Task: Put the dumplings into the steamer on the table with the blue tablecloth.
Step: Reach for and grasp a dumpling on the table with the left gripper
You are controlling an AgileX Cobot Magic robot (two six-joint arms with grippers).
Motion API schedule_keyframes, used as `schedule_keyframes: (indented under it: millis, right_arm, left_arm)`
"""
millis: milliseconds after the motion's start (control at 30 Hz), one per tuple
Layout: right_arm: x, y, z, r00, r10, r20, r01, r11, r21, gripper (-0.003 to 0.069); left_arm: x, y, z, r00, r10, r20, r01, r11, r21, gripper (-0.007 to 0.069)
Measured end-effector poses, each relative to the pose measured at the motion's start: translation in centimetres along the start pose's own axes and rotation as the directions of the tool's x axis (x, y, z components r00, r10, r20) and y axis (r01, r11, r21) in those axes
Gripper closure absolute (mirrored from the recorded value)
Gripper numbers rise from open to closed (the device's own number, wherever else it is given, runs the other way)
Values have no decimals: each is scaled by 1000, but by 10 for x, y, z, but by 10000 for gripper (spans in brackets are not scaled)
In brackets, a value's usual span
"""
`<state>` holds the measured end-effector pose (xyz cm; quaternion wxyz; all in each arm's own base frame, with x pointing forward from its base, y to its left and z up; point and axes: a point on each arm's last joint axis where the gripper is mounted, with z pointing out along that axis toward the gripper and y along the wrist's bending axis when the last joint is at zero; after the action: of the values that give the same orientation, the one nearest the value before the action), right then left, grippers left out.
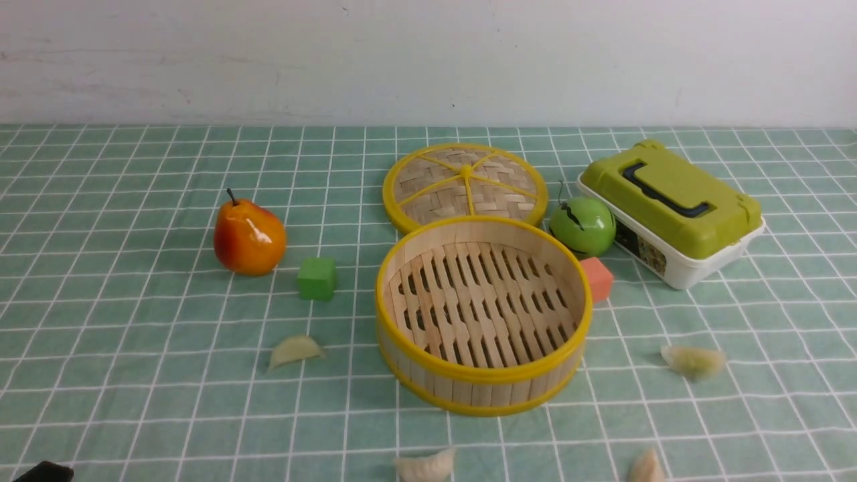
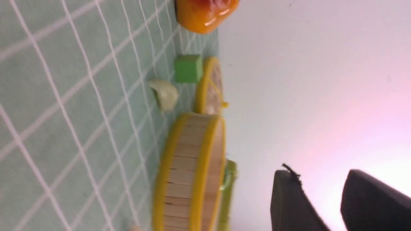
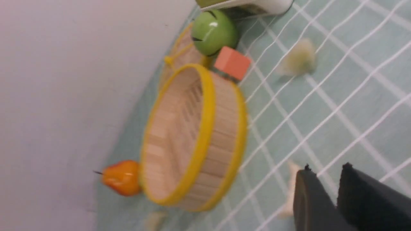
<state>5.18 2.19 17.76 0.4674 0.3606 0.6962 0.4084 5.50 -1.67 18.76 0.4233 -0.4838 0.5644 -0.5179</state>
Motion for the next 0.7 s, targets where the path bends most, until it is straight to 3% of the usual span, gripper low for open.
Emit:
schedule_keyframes:
  millis: [100, 233, 400, 433, 533, 600, 700]
  right_arm:
    - [1, 3, 0, 993, 116, -18, -116, 993, -31, 510]
    - [1, 3, 0, 996, 87, -9, -87, 996, -30, 510]
    - [0, 3, 0, 1000, -19, -4, 19, 999, -27, 506]
    - [-2, 8, -2, 993, -115, 5, 115, 993, -42, 505]
    - [-11, 33, -11, 956, -287, 59, 292, 952, -90, 518]
    - [-20, 54, -15, 914, -397, 88, 404, 910, -89, 559]
    - [-40, 96, -13, 816, -574, 69, 578, 815, -47, 662]
  left_arm:
    - [0, -2, 0, 996, -84, -3, 84, 996, 23, 388]
    - [0, -3, 0, 996, -92, -6, 93, 995, 30, 388]
    - [3, -16, -3, 989, 147, -19, -145, 988, 58, 388]
    - [5, -34, -9, 952, 305, -6, -303, 947, 110, 392]
    - [10, -71, -19, 851, 525, 19, -520, 836, 174, 435]
    - [15, -94, -19, 752, 659, -14, -648, 743, 168, 502]
    - [17, -130, -8, 581, 802, -138, -795, 596, 115, 625]
